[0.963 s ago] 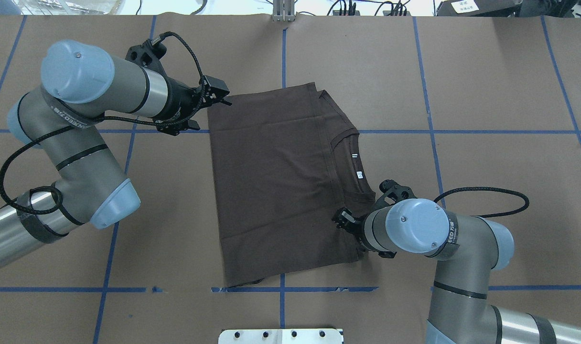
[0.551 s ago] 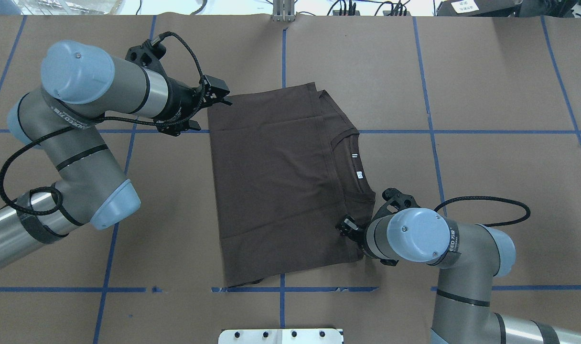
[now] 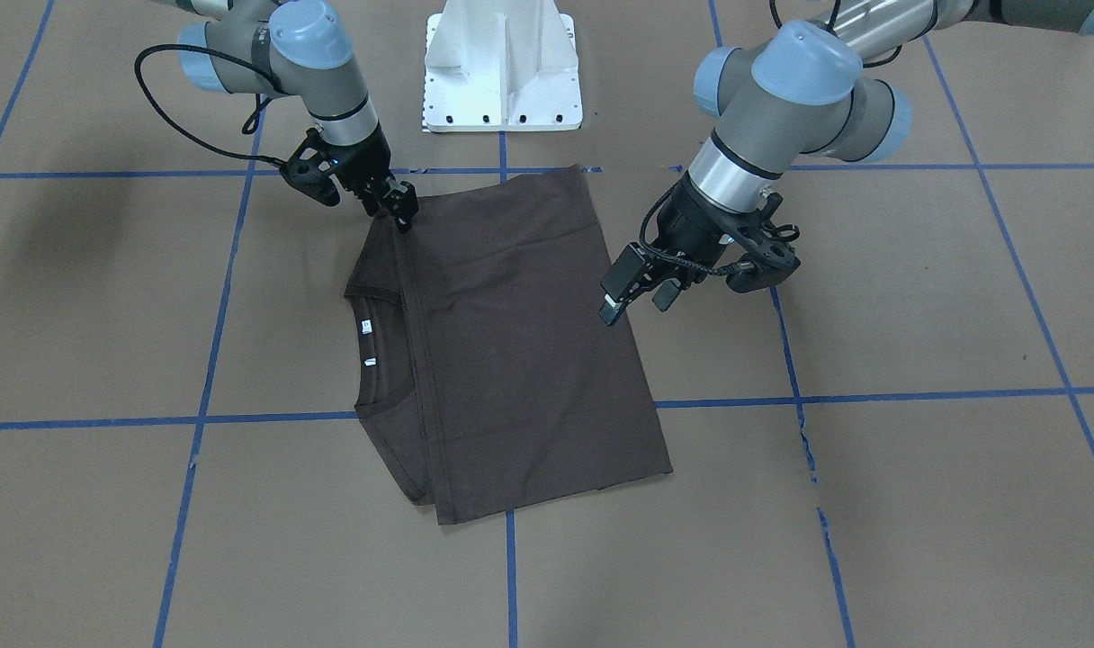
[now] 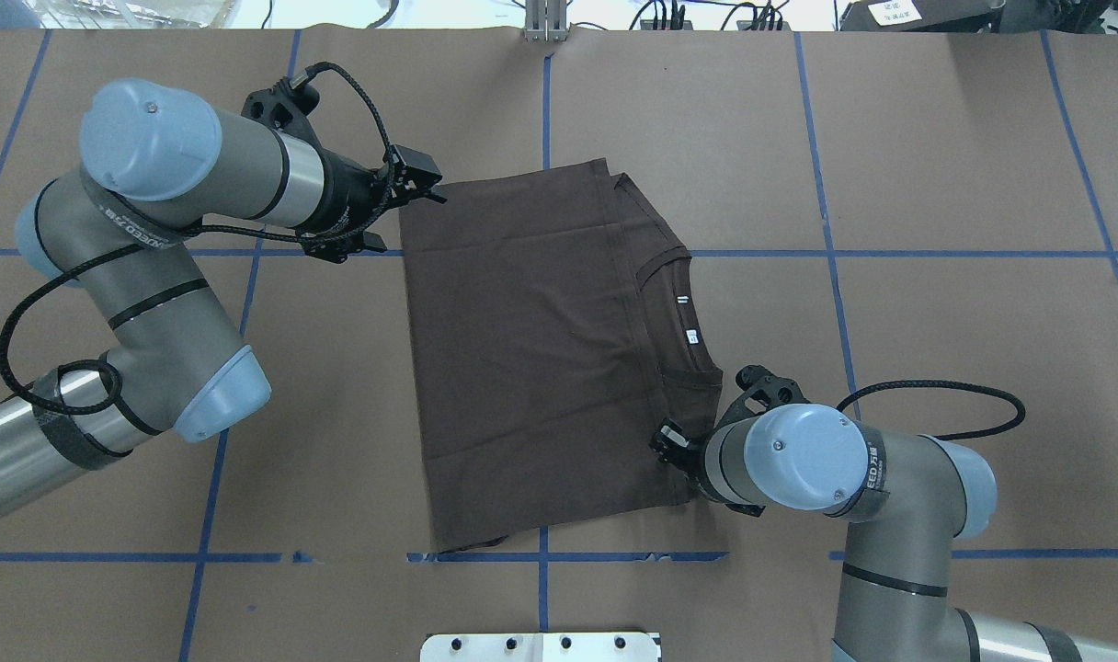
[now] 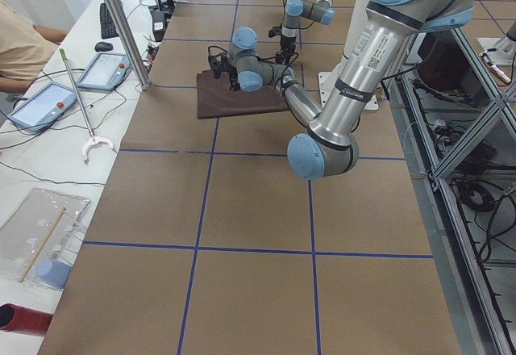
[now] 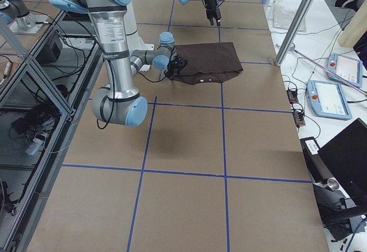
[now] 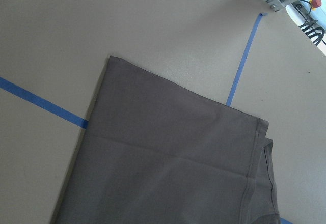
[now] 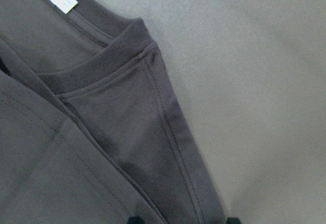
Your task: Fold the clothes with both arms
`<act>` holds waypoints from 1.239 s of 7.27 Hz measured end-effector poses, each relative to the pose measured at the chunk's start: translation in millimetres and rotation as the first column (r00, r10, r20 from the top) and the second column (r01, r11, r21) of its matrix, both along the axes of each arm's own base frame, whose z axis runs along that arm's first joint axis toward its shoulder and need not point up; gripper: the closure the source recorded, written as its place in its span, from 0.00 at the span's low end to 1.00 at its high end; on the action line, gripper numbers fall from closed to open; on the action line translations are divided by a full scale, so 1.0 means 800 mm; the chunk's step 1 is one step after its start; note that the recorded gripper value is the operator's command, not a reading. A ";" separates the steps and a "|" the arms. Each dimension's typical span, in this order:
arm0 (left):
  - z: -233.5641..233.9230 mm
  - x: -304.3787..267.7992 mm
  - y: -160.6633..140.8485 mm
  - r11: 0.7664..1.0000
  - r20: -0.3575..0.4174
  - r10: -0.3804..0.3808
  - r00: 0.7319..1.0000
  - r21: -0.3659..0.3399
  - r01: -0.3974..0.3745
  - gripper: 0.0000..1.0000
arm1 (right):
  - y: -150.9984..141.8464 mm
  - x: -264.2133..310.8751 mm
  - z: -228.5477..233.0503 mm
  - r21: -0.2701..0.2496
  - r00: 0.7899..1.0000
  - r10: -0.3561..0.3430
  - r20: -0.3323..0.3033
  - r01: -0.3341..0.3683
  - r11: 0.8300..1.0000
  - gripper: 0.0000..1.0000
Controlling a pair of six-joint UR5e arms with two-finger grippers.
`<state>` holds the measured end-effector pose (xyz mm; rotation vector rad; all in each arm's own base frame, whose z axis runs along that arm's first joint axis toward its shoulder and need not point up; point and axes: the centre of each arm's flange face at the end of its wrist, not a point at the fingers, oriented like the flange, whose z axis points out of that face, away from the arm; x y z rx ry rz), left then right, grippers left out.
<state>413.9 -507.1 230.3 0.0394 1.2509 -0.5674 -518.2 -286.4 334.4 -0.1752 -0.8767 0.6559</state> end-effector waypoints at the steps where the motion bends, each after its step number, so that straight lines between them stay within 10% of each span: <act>1: 0.000 0.000 0.000 1.000 0.001 0.000 1.000 -0.001 0.000 0.02 | 0.006 -0.001 -0.002 0.000 1.000 -0.005 -0.005 0.005 1.000 0.94; 7: 0.000 0.001 0.002 1.000 -0.004 -0.003 1.000 -0.011 0.003 0.02 | 0.029 0.001 -0.019 0.020 1.000 -0.019 0.004 0.019 1.000 1.00; 9: 0.000 0.028 0.063 0.997 -0.046 -0.005 0.999 -0.079 0.001 0.03 | 0.037 0.011 -0.033 0.024 0.999 -0.027 0.022 0.027 0.999 1.00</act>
